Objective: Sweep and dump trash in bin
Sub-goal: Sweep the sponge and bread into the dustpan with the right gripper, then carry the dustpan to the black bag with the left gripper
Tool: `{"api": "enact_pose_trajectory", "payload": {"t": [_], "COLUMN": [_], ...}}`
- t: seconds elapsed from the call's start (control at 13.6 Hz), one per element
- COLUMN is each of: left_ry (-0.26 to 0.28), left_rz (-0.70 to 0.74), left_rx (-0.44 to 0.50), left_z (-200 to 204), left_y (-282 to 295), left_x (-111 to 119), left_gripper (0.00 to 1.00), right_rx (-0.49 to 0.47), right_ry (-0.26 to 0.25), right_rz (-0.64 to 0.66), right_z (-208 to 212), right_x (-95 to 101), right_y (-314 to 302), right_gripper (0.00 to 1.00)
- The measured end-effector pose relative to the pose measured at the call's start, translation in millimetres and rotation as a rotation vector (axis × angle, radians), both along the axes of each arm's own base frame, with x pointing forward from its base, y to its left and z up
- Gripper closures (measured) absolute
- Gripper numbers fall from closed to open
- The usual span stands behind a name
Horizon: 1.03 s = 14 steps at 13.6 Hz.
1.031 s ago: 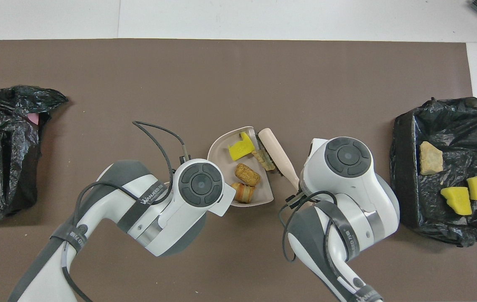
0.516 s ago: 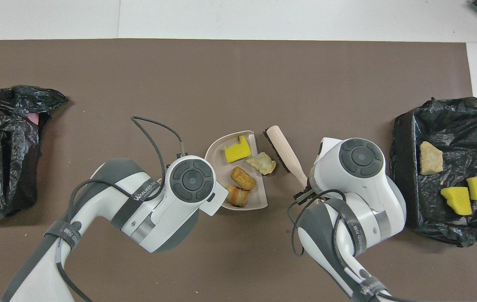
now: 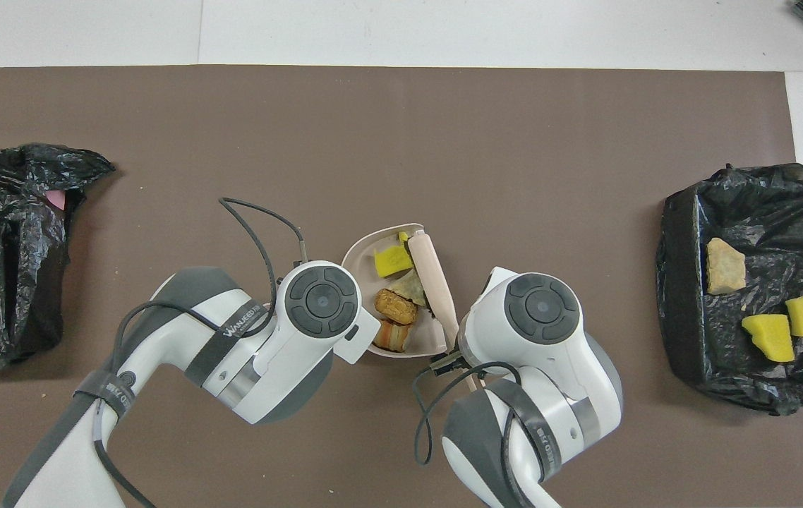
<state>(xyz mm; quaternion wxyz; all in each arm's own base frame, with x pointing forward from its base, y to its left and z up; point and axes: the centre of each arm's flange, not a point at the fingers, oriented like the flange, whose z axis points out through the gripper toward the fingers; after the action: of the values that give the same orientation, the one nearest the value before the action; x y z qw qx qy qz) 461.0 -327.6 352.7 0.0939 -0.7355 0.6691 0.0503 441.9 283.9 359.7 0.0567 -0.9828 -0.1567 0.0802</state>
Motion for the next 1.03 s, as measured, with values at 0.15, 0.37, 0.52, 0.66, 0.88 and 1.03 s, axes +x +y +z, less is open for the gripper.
{"api": "enact_pose_trajectory", "payload": {"t": [0.15, 0.37, 0.52, 0.66, 0.88, 1.03], "left_ry": [0.005, 0.017, 0.023, 0.029, 0.026, 0.019], "left_rz": [0.002, -0.031, -0.047, -0.064, -0.081, -0.093], "left_rx": [0.003, 0.005, 0.006, 0.005, -0.002, -0.018], "left_z": [-0.8, -1.0, -0.8, 1.1, 11.3, 27.3], "left_y": [7.3, 18.2, 26.3, 37.1, 61.3, 92.2], "left_x": [4.4, 11.6, 16.9, 24.0, 37.7, 52.1], "left_gripper": [0.67, 0.67, 0.67, 0.67, 0.67, 0.67], "right_rx": [0.004, -0.001, -0.032, -0.061, -0.109, -0.137], "right_ry": [0.005, 0.012, 0.057, 0.07, 0.099, 0.118], "right_rz": [-0.013, -0.013, -0.009, -0.016, -0.089, -0.171], "right_z": [0.4, 13.5, 41.4, 73.4, 93.0, 90.8], "right_x": [-4.2, -4.1, -1.5, 0.3, -9.2, -21.7], "right_y": [6.9, 6.2, -3.5, -17.1, -34.6, -34.3], "right_gripper": [0.74, 0.74, 0.74, 0.74, 0.74, 0.74]}}
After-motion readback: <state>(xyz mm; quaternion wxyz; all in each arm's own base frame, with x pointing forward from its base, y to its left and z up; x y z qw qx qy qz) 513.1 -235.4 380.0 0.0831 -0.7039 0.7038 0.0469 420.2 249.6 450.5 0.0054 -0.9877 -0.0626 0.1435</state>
